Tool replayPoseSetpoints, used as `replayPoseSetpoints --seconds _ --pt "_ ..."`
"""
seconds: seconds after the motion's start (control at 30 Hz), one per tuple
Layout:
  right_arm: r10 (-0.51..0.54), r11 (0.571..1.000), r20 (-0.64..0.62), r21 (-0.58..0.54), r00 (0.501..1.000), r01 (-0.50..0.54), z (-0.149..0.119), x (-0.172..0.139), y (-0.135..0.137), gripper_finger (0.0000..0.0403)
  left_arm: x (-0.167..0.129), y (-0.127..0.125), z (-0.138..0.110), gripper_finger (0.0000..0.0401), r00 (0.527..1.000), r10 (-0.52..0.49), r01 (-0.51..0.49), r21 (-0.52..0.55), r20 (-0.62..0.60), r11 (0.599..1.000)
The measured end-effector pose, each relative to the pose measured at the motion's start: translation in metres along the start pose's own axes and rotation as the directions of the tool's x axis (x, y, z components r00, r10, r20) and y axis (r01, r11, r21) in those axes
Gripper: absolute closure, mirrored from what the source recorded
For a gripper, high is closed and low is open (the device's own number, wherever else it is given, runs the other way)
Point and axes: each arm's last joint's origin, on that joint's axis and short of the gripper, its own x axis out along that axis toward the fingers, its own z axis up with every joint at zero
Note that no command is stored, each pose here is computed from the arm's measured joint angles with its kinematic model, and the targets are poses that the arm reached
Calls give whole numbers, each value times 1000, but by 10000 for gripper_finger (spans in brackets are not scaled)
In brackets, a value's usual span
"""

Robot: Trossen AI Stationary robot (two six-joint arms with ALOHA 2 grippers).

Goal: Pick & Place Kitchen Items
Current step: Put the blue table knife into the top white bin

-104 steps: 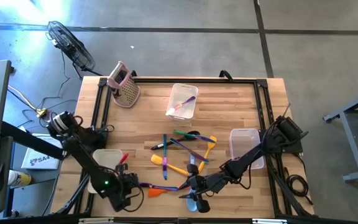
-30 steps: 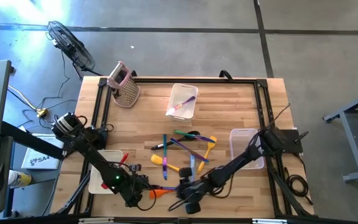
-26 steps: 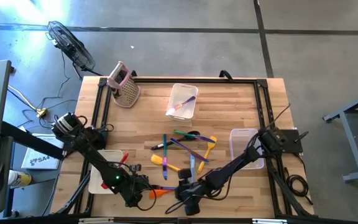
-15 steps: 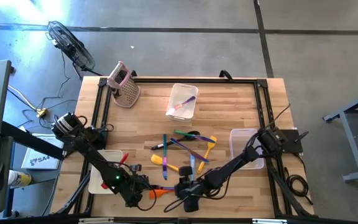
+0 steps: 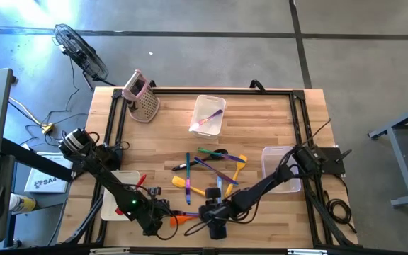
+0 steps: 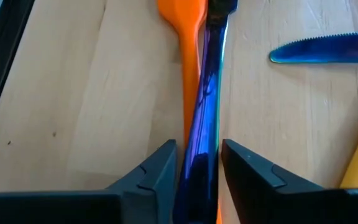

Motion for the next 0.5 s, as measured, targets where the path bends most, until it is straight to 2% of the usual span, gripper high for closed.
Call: replayPoseSetpoints --seconds 0.17,0.5 --pt "1 1000 -10 15 1000 -1 -1 0 0 334 0 0 0 322 1000 -5 5 -1 2 1000" --pt "26 999 -20 33 999 -25 -1 0 0 334 0 -1 1 322 1000 -10 10 -2 6 1000"
